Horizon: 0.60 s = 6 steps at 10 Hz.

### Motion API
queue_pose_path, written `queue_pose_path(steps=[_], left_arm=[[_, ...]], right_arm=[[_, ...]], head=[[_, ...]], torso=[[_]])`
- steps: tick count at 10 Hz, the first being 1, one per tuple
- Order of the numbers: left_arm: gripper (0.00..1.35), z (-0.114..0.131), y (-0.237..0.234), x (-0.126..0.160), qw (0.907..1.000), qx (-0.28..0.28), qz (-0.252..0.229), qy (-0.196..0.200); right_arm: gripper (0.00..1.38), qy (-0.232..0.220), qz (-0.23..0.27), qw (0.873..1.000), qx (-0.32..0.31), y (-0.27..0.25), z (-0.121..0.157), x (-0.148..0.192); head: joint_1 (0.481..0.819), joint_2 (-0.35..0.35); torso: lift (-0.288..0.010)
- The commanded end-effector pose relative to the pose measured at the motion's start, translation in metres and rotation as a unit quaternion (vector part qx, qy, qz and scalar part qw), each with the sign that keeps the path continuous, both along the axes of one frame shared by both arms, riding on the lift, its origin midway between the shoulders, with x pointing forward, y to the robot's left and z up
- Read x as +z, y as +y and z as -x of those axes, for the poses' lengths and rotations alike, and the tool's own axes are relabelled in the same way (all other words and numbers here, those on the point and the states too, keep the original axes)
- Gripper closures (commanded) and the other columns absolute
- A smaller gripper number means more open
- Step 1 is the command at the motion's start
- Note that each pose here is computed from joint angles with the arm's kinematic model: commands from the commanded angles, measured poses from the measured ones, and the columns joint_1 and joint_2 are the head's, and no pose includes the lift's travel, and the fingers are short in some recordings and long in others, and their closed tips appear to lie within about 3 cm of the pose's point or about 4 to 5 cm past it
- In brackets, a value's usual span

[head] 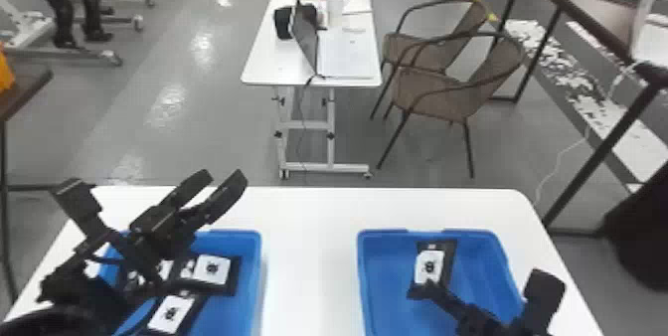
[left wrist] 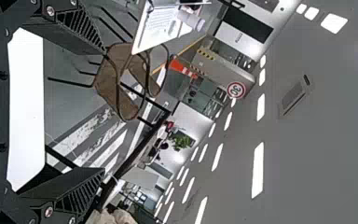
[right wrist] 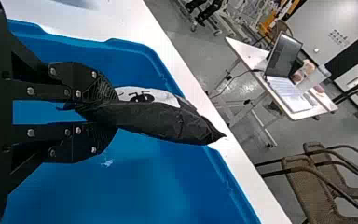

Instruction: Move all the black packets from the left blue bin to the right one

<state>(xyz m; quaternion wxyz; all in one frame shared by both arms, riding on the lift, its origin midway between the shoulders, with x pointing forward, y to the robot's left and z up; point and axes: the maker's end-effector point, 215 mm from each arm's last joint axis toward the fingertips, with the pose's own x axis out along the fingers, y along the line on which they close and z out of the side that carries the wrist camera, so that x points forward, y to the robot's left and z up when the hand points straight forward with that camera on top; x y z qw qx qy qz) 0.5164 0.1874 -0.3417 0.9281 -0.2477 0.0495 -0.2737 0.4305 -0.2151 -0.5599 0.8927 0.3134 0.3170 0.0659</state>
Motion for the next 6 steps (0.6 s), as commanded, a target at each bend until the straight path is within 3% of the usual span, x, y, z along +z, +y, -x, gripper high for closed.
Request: queue_pose_path(steps=[1, 2, 3, 4, 6], left_arm=[[0.14, 0.003, 0.009, -0.003, 0.9998, 0.008, 0.004, 0.015], [0.14, 0.005, 0.014, -0.004, 0.9996, 0.008, 0.013, 0.024], [0.14, 0.007, 0.017, -0.006, 0.9989, 0.019, 0.028, 0.032], [0.14, 0.009, 0.026, -0.01, 0.9983, 0.037, 0.026, 0.037], [0.14, 0.026, 0.045, -0.042, 0.9958, 0.057, -0.025, 0.066]], right_arm=[[0.48, 0.011, -0.013, 1.0, -0.004, 0.003, 0.005, -0.001], [0.24, 0.008, -0.001, 1.0, -0.012, -0.004, 0.004, 0.004], [0.08, -0.009, 0.016, 0.999, -0.028, -0.015, 0.002, 0.015], [0.07, -0.067, 0.053, 0.995, -0.047, -0.031, -0.009, 0.042], [0.08, -0.181, 0.081, 0.978, -0.071, -0.024, -0.021, 0.097]], head=[[0.695, -0.037], [0.695, -0.028], [0.695, -0.023], [0.695, -0.025], [0.695, -0.03]], torso=[[0.0], [0.0], [0.0], [0.0], [0.0]])
